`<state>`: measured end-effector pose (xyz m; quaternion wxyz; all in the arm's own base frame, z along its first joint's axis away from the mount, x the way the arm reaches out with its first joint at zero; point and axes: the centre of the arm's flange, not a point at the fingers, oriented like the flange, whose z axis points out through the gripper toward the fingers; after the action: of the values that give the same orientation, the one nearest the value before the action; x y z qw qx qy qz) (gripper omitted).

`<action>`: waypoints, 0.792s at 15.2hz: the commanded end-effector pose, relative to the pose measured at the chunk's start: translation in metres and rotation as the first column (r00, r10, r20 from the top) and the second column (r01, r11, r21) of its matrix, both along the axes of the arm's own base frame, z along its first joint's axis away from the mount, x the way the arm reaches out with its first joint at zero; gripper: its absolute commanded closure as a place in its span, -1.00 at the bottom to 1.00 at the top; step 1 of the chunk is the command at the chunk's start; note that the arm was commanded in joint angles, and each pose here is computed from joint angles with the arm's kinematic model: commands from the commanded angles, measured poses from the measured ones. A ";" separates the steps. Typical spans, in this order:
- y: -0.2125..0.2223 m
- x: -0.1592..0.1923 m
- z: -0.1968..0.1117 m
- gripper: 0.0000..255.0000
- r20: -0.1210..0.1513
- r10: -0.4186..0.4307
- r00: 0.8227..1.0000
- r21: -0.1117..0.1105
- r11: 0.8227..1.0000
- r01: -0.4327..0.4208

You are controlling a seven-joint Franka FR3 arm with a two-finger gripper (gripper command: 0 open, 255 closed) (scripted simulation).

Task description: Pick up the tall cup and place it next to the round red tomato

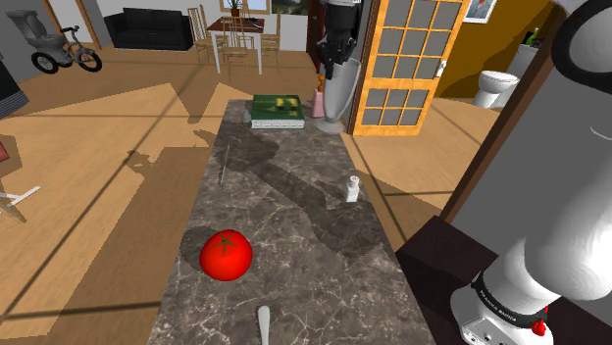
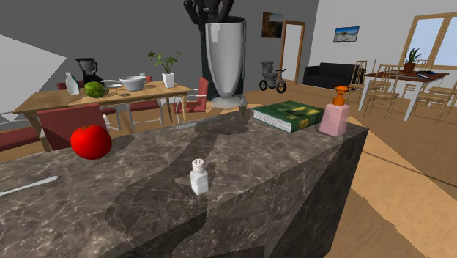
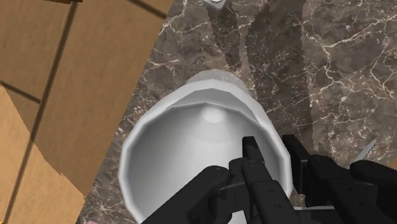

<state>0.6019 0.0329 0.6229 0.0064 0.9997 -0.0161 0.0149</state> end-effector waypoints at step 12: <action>0.147 -0.075 0.037 1.00 0.001 -0.001 1.000 0.000 1.000 0.001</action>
<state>0.5345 0.1690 0.6589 0.0065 0.9997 -0.0161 0.0148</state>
